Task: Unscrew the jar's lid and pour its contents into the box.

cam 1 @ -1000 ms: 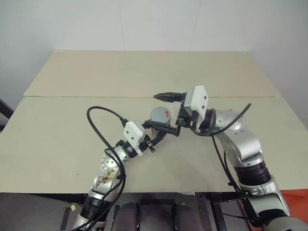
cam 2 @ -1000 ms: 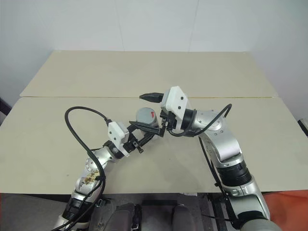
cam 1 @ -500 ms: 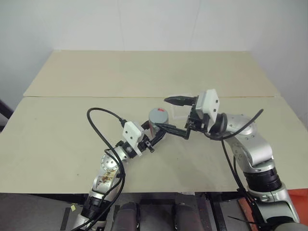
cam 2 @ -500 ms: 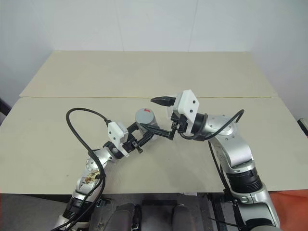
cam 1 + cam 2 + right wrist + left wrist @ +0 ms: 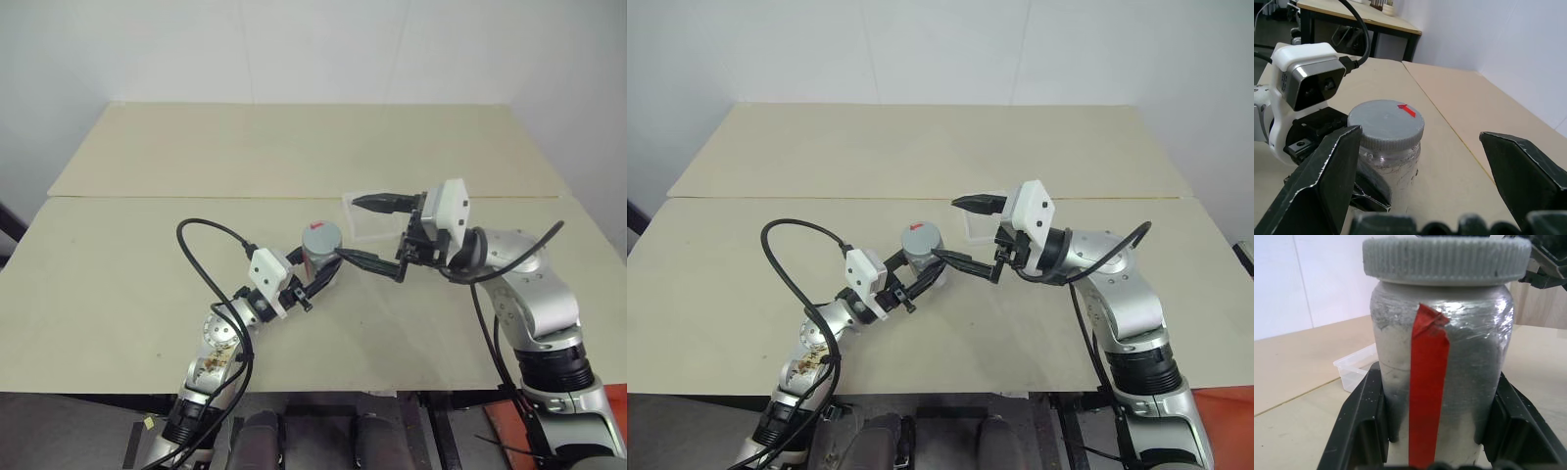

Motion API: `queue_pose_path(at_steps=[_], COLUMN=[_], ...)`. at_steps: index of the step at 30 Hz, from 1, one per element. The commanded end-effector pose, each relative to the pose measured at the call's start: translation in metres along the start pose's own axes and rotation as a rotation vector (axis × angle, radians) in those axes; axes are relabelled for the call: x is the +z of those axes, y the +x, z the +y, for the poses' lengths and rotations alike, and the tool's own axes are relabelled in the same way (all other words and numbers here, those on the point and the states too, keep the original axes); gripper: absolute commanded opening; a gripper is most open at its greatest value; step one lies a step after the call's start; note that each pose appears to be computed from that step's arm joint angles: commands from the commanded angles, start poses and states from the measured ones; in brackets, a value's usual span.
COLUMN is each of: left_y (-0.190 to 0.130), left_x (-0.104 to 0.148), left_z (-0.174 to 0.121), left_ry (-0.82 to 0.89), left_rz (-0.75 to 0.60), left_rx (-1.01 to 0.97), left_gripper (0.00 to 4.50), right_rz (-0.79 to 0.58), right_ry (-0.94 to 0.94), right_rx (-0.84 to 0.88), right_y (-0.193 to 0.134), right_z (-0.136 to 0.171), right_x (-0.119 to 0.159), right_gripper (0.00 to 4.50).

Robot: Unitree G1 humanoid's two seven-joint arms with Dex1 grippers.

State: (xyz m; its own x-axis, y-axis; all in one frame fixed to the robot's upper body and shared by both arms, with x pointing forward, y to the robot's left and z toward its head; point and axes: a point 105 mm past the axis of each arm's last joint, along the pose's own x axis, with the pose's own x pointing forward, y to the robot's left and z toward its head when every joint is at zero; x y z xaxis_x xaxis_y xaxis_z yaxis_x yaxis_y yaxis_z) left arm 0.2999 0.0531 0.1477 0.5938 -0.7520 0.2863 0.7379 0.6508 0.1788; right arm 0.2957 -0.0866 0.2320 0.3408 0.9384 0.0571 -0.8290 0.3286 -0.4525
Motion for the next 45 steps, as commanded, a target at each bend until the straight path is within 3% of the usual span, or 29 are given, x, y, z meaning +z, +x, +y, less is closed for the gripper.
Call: queue_pose_path(at_steps=[1, 9, 21, 45], left_y=[0.002, 0.005, 0.006, 0.004], left_x=[0.014, 0.015, 0.016, 0.013], left_z=[0.0, -0.002, -0.004, -0.001], left_ry=[0.032, 0.035, 0.049, 0.051], left_rz=[-0.058, -0.063, -0.063, -0.056], left_rx=[-0.005, -0.012, -0.011, -0.012], left_gripper=[1.98, 1.98, 1.98, 1.98], right_rz=[-0.087, -0.116, -0.102, -0.045], right_ry=[-0.04, -0.043, -0.054, -0.027], right_rx=[0.029, 0.074, 0.054, 0.048], right_y=[-0.003, 0.027, 0.049, 0.012], right_z=[0.002, 0.014, 0.006, 0.002], right_x=[0.029, 0.024, 0.011, 0.0], right_gripper=[4.46, 4.46, 4.46, 4.46])
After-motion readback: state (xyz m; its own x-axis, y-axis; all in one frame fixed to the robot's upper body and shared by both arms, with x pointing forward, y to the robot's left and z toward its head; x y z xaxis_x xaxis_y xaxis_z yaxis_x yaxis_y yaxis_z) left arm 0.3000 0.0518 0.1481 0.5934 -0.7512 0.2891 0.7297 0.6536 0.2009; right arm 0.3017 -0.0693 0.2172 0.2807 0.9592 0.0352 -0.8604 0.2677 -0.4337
